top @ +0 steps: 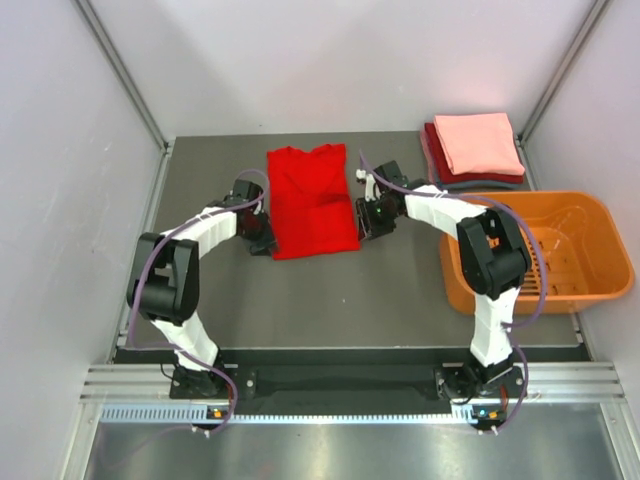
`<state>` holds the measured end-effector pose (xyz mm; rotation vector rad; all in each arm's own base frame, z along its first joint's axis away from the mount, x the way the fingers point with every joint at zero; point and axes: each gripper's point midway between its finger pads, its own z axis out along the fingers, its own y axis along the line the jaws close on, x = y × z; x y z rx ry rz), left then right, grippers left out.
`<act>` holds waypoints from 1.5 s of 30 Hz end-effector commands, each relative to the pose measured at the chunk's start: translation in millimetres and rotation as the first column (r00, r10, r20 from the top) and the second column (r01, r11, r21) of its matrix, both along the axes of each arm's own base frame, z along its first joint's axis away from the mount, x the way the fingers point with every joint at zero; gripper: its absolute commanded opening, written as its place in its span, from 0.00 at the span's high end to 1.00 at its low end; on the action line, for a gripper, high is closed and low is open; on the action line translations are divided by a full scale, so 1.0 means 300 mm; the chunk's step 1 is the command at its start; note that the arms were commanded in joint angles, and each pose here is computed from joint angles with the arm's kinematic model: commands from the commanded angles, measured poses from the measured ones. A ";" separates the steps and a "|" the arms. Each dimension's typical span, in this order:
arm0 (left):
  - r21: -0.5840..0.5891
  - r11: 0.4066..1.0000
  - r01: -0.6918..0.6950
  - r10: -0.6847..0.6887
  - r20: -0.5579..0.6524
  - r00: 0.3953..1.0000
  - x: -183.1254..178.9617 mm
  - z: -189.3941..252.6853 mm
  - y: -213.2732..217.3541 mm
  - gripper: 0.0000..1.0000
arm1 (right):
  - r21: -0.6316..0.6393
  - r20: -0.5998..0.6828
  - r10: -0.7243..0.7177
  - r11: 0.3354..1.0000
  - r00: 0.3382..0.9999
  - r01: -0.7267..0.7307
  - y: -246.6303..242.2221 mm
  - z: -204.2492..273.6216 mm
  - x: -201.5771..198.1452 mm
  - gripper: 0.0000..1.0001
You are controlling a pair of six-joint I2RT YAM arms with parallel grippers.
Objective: Fold and stack the t-shirts
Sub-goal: Fold the tshirt
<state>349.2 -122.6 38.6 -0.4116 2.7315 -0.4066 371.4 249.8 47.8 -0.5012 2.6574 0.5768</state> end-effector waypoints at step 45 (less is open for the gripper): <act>0.167 0.986 -0.016 0.011 0.031 0.999 -0.255 0.088 0.053 0.62 | -0.094 0.031 -0.014 0.995 0.999 0.017 -0.067 -0.001 -0.393 0.73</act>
